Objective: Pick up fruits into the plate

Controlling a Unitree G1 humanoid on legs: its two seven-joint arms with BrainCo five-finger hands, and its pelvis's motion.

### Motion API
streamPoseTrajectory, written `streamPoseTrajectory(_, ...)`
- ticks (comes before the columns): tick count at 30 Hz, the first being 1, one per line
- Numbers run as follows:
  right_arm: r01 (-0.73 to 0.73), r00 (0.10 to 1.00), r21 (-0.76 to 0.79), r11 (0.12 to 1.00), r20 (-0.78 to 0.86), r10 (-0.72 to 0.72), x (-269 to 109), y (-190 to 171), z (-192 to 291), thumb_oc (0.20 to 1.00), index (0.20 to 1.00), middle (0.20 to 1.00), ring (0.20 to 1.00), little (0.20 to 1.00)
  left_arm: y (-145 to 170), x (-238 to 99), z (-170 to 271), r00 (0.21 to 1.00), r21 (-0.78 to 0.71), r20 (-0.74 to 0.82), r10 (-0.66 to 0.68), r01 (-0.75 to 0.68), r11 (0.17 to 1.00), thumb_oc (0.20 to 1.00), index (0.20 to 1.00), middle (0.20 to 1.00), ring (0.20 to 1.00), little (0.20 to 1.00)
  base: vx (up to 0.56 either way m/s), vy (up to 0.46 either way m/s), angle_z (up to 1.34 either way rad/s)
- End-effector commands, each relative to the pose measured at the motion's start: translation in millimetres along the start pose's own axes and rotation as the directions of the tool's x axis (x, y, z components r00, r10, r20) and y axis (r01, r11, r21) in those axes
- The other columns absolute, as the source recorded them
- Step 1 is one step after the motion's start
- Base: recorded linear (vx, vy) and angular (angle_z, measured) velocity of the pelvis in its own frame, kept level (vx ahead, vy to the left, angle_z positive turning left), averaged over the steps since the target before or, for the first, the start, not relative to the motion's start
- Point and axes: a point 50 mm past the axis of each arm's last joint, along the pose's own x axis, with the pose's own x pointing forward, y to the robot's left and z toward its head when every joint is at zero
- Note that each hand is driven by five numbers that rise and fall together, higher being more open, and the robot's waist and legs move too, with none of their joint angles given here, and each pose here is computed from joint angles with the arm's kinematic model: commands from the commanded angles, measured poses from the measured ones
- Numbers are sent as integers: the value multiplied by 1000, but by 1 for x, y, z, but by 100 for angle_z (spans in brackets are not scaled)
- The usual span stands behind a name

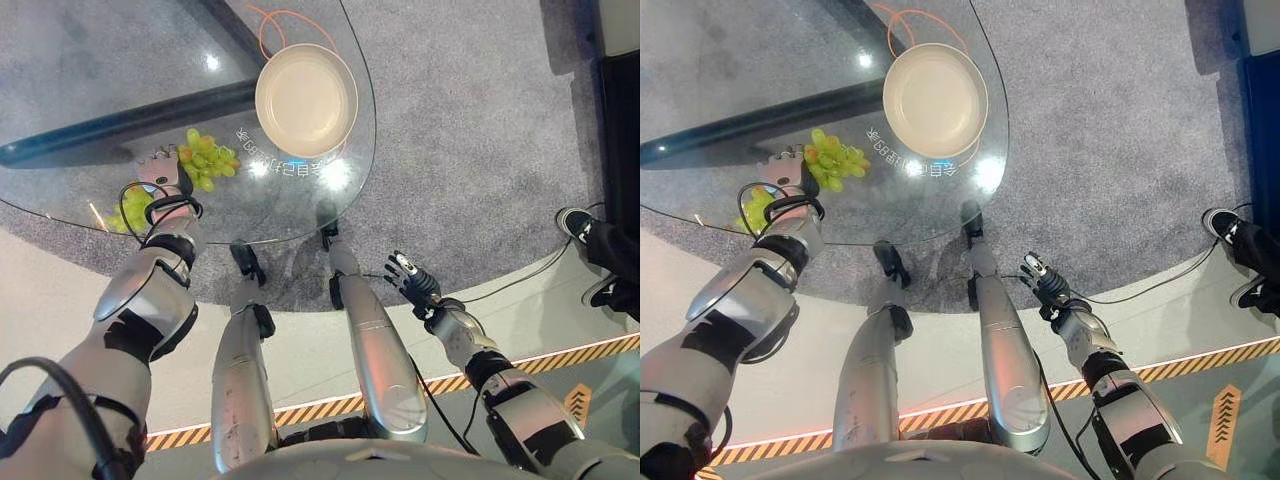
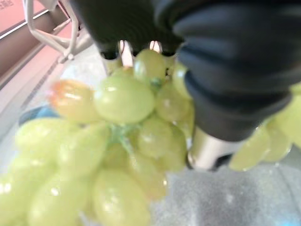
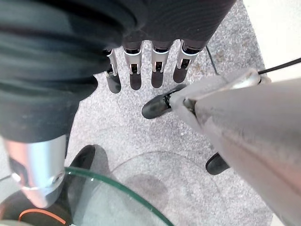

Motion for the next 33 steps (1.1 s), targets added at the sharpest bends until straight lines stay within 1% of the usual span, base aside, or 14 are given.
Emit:
streamPoseTrajectory(1, -28, 1000, 27, 999, -7, 28, -7, 1, -13, 1000, 1000, 1000, 1000, 1000, -15, -4, -19, 998, 60, -52, -48, 51, 997, 200, 200, 200, 200, 200, 0, 0, 0)
streamPoseTrajectory(9, -26, 1000, 22, 999, -8, 26, -7, -1, -14, 1000, 1000, 1000, 1000, 1000, -17, -5, -19, 998, -3, -39, -55, 55, 998, 200, 200, 200, 200, 200, 0, 0, 0)
streamPoseTrajectory(14, -27, 1000, 10, 1000, -10, 27, -6, 2, -13, 1000, 1000, 1000, 1000, 1000, -20, -7, -12, 997, -179, -19, -71, 67, 982, 200, 200, 200, 200, 200, -2, 18, 1)
streamPoseTrajectory(15, -24, 1000, 7, 1000, -10, 24, -7, 1, -13, 1000, 1000, 1000, 1000, 1000, -22, -8, -9, 996, -264, -6, -84, 80, 961, 200, 200, 200, 200, 200, 1, 56, 2)
streamPoseTrajectory(19, -21, 1000, 3, 1000, -7, 21, -7, 1, -12, 1000, 1000, 1000, 1000, 1000, -20, -7, -5, 995, -393, 31, -98, 103, 914, 200, 200, 200, 200, 200, 9, 55, 0)
streamPoseTrajectory(21, -22, 1000, 0, 1000, -4, 22, -7, 1, -12, 1000, 1000, 1000, 1000, 1000, -20, -7, -4, 994, -420, 40, -105, 112, 901, 200, 200, 200, 200, 200, 16, 48, 1)
streamPoseTrajectory(23, -18, 1000, -4, 1000, 0, 18, -8, -1, -13, 1000, 1000, 1000, 1000, 1000, -22, -9, -2, 990, -508, 72, -118, 138, 850, 200, 200, 200, 200, 200, 30, 66, 2)
streamPoseTrajectory(25, -17, 1000, -4, 1000, 1, 17, -8, -1, -12, 1000, 1000, 1000, 1000, 1000, -22, -9, -2, 990, -516, 78, -117, 140, 845, 200, 200, 200, 200, 200, 19, 47, 0)
streamPoseTrajectory(26, -15, 1000, -5, 1000, 10, 15, -10, -2, -12, 1000, 1000, 1000, 1000, 1000, -24, -12, 0, 985, -588, 122, -122, 171, 790, 200, 200, 200, 200, 200, 46, 77, 1)
streamPoseTrajectory(27, -11, 1000, -5, 1000, 9, 11, -11, -3, -13, 1000, 1000, 1000, 1000, 1000, -26, -14, 0, 983, -597, 132, -124, 179, 782, 200, 200, 200, 200, 200, 79, 120, 2)
streamPoseTrajectory(28, -9, 1000, -11, 1000, 14, 9, -13, -4, -14, 1000, 1000, 1000, 1000, 1000, -28, -18, 3, 977, -641, 167, -132, 209, 738, 200, 200, 200, 200, 200, 48, 67, 3)
streamPoseTrajectory(31, -3, 1000, -15, 1000, 20, 3, -17, -6, -17, 1000, 1000, 1000, 1000, 1000, -31, -24, 4, 966, -698, 215, -143, 254, 670, 200, 200, 200, 200, 200, 52, 58, 3)
streamPoseTrajectory(32, -3, 1000, -17, 1000, 20, 3, -18, -6, -17, 1000, 1000, 1000, 1000, 1000, -32, -25, 5, 965, -703, 219, -144, 259, 662, 200, 200, 200, 200, 200, 60, 62, 3)
streamPoseTrajectory(33, -2, 1000, -19, 1000, 28, 3, -21, -9, -19, 1000, 1000, 1000, 1000, 1000, -33, -30, 8, 954, -729, 258, -149, 294, 618, 200, 200, 200, 200, 200, 56, 52, 6)
